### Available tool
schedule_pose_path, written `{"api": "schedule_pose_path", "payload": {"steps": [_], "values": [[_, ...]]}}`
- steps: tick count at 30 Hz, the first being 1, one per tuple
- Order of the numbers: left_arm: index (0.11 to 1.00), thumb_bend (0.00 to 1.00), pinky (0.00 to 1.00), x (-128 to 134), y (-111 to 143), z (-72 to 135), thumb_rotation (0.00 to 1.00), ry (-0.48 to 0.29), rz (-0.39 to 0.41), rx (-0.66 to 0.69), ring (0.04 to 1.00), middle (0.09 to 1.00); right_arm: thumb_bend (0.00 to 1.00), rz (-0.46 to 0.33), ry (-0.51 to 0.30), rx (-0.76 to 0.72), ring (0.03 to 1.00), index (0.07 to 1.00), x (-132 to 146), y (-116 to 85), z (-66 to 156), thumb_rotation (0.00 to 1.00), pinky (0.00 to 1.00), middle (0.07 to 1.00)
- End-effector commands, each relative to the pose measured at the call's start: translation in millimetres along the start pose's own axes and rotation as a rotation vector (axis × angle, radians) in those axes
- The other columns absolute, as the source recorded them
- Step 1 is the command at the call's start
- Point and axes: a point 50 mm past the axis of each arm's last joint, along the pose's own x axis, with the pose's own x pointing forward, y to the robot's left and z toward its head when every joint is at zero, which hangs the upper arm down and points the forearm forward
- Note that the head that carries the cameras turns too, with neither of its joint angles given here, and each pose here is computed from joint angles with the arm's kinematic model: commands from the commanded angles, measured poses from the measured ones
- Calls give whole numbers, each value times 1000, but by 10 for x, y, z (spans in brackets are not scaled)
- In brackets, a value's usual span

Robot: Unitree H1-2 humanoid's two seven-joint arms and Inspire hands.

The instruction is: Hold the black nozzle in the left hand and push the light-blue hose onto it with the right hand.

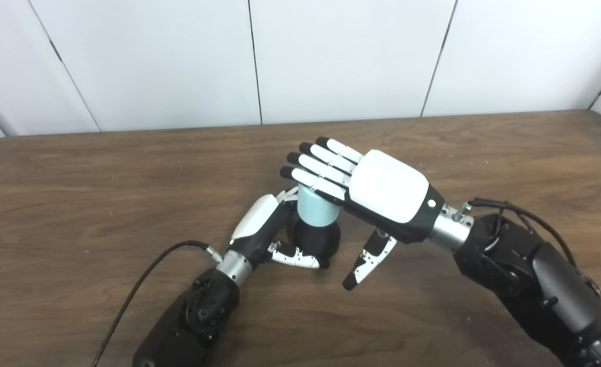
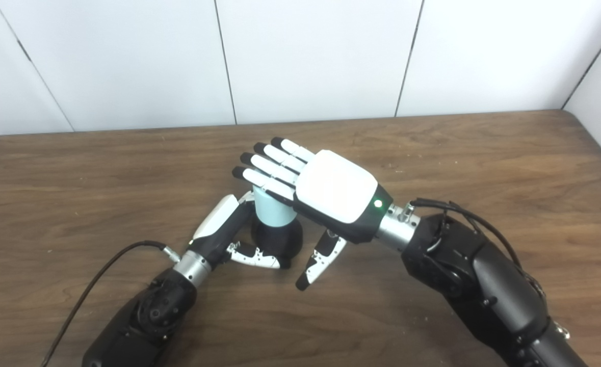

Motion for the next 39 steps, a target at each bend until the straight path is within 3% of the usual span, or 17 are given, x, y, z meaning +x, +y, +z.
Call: {"api": "schedule_pose_path", "payload": {"steps": [1, 15, 39], "values": [[483, 503, 1000, -469, -597, -343, 85, 184, -207, -35, 961, 813, 1000, 172, -34, 23, 1000, 1000, -70, 229, 20, 516, 1000, 1000], [483, 503, 1000, -470, -600, -341, 85, 186, -206, -38, 960, 813, 1000, 257, -52, 83, 1000, 1000, -65, 243, 12, 488, 1000, 1000], [483, 503, 1000, -486, -608, -339, 85, 185, -201, -42, 960, 813, 1000, 274, -52, 95, 1000, 1000, -98, 329, 110, 484, 1000, 1000]]}}
